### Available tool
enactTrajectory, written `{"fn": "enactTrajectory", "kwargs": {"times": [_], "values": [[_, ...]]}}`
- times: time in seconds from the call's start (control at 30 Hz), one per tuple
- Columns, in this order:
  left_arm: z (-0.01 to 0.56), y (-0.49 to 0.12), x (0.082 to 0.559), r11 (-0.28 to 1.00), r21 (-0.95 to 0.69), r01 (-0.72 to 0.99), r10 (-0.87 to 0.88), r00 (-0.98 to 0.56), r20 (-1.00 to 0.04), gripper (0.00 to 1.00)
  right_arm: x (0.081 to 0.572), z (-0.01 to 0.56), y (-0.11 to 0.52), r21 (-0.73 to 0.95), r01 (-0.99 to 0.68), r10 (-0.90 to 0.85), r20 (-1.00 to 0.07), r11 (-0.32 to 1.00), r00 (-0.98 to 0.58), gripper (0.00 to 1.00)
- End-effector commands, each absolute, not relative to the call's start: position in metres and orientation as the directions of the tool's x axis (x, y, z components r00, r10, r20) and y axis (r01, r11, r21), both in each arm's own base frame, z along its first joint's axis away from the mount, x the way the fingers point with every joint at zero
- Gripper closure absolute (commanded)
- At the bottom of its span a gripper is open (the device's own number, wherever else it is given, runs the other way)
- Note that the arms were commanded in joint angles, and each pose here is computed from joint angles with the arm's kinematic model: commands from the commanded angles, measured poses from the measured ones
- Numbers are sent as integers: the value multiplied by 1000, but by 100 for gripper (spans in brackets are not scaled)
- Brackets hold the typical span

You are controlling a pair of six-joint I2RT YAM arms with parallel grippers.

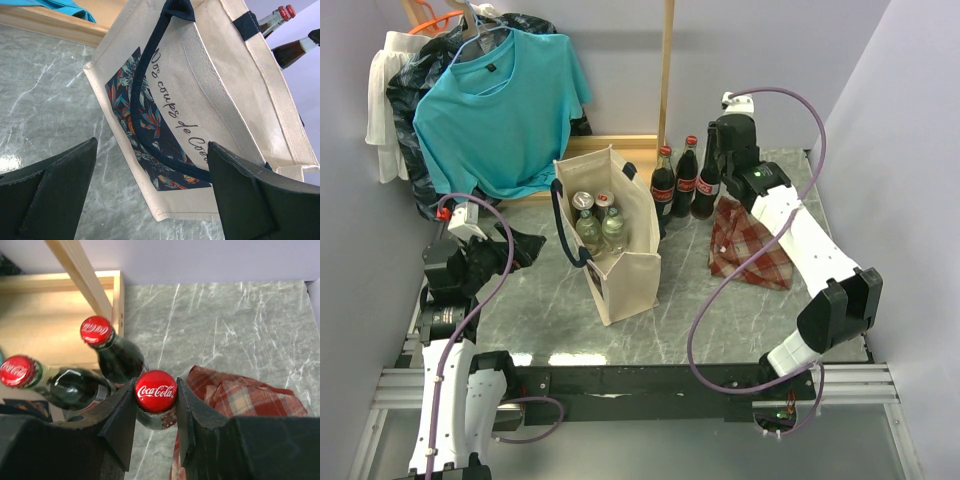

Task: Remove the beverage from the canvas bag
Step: Place the drink at the center of the board.

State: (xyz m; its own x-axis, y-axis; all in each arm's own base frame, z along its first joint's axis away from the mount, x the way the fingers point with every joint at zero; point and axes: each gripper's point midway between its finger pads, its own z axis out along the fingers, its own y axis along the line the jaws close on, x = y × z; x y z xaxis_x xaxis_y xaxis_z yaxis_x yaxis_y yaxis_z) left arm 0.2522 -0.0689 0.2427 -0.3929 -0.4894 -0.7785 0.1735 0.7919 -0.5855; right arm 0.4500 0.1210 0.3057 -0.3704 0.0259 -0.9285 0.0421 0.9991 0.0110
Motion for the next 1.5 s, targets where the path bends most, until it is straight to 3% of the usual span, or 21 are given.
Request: {"fn": "enactTrajectory", "kwargs": {"times": [0.0, 1.47], "values": [[245, -68, 252, 793, -582, 179, -488, -384, -784, 4, 476, 367, 109, 131, 105, 145, -980, 986, -134, 100], [244, -67, 253, 796, -582, 169, -492, -382, -783, 4, 536, 326, 96, 86, 181, 111, -985, 980, -131, 100]]}}
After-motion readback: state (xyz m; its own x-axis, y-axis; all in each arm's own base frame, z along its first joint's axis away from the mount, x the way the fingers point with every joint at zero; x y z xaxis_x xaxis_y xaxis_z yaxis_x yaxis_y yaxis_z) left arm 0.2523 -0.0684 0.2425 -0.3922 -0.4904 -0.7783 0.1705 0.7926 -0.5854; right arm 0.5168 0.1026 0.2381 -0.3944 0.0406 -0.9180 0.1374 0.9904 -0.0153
